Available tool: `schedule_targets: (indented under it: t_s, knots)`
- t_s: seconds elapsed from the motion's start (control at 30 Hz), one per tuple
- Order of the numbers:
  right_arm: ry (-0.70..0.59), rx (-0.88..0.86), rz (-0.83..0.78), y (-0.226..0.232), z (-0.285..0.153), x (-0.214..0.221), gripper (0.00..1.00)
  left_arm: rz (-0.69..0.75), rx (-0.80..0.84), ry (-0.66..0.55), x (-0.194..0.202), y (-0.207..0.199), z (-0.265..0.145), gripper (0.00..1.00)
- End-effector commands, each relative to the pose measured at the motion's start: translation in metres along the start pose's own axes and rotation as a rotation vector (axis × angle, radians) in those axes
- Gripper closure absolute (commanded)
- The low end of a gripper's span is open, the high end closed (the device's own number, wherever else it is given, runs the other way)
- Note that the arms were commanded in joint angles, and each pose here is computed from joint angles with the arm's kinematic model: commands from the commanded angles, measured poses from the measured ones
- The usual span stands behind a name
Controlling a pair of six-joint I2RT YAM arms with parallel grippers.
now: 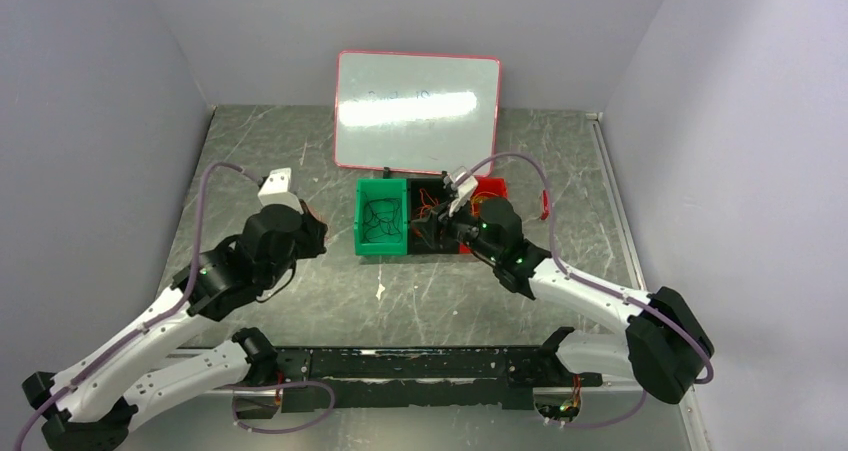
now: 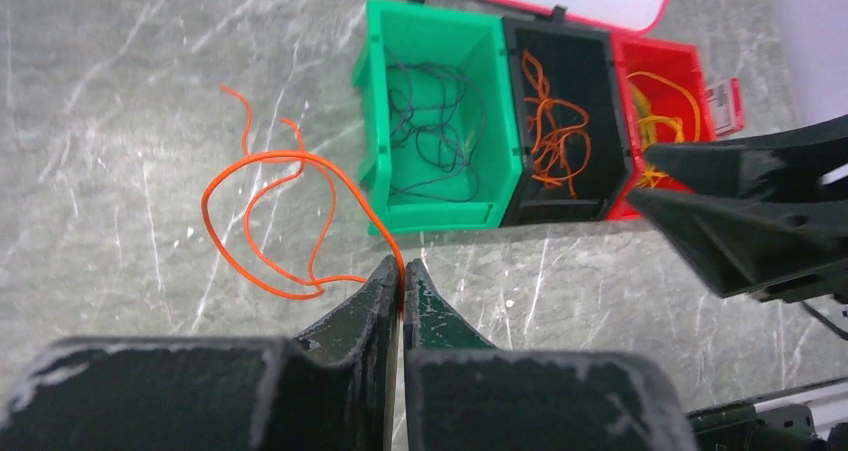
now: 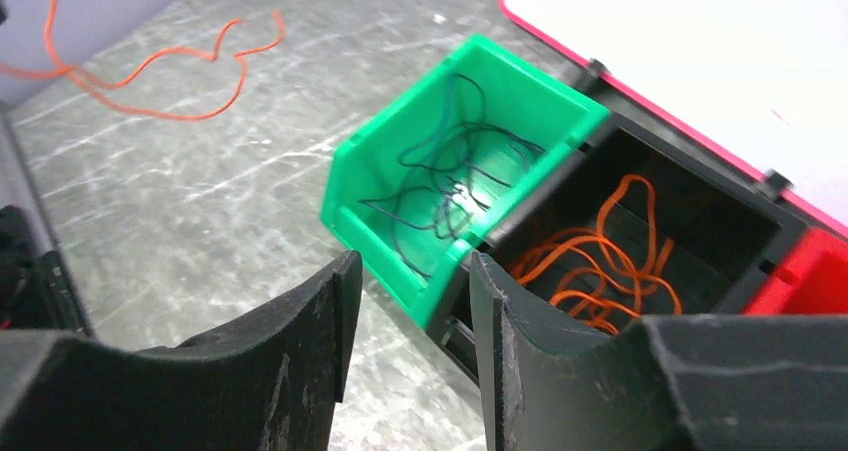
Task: Untangle the cables
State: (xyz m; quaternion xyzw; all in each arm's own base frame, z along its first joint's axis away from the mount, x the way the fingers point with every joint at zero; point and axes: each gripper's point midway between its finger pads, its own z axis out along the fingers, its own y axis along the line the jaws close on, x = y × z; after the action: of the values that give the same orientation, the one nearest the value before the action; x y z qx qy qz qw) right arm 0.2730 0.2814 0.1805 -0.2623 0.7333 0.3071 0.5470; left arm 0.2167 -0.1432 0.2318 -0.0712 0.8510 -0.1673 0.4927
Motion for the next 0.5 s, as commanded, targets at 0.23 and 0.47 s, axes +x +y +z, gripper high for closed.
schedule_targets:
  t_s: [0.23, 0.47]
  knots:
    - [-0.392, -0.350, -0.315, 0.101, -0.009, -0.061, 0.51, 0.090, 0.205, -0.125, -0.071, -0.039, -0.048, 0.93]
    - [-0.546, -0.406, -0.431, 0.145, -0.004, -0.085, 0.50, 0.081, 0.321, -0.154, -0.087, -0.060, -0.066, 0.93]
